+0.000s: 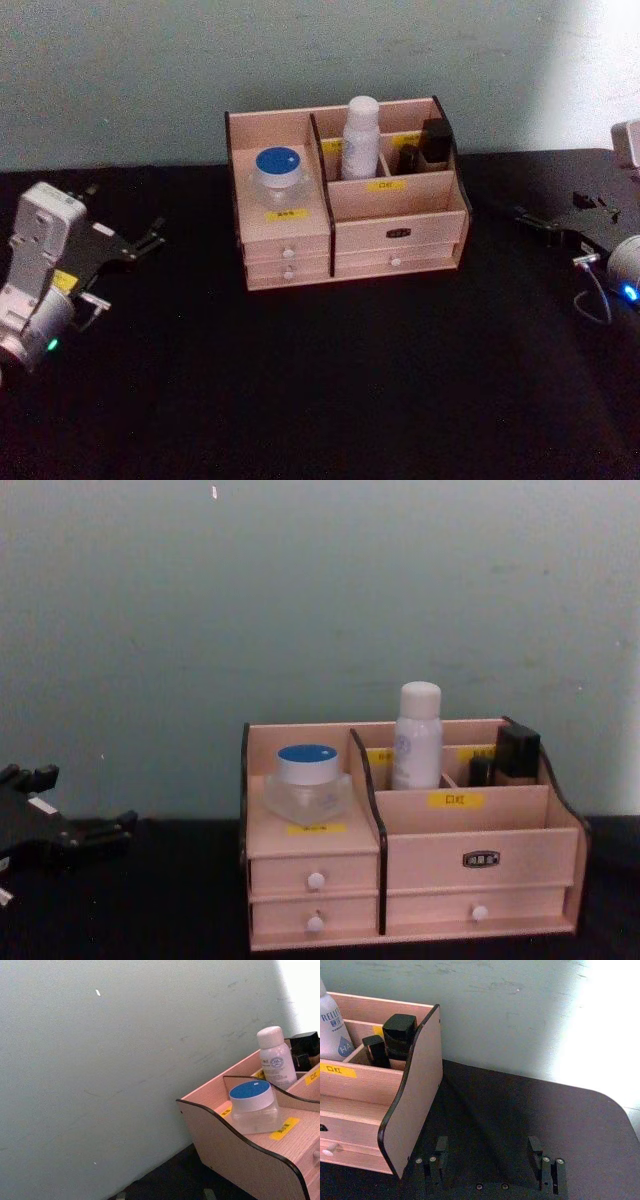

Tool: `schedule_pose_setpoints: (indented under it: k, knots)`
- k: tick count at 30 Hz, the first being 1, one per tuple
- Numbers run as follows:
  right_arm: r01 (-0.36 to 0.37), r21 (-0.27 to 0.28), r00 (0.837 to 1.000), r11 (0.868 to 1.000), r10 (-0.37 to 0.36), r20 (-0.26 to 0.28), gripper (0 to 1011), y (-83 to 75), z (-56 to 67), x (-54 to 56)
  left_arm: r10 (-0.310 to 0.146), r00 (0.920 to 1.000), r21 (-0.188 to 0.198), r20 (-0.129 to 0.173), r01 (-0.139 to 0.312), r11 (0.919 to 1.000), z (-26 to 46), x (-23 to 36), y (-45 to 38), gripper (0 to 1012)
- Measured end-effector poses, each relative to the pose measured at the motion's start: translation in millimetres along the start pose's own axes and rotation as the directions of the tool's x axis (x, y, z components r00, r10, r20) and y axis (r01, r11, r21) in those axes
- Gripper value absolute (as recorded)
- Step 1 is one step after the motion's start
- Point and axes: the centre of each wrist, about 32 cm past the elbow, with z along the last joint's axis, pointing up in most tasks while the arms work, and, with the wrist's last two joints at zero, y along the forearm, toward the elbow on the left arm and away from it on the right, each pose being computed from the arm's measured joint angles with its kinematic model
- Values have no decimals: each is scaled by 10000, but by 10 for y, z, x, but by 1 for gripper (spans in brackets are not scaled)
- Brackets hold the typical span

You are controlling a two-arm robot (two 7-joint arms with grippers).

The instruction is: Pick up the facial cleanser and watermelon frost from the table and place them into the tiered storage box.

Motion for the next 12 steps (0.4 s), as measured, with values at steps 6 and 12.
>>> schedule_pose_setpoints:
  k: [6,12]
  knots:
    - [-1,-1,10000,10000,1,1,1003,0,0,0,0,10000,0,1,0,10000,0,0,0,1001]
    - [0,-1,10000,10000,0,0,1003,0,0,0,0,10000,0,1,0,10000,0,0,0,1001]
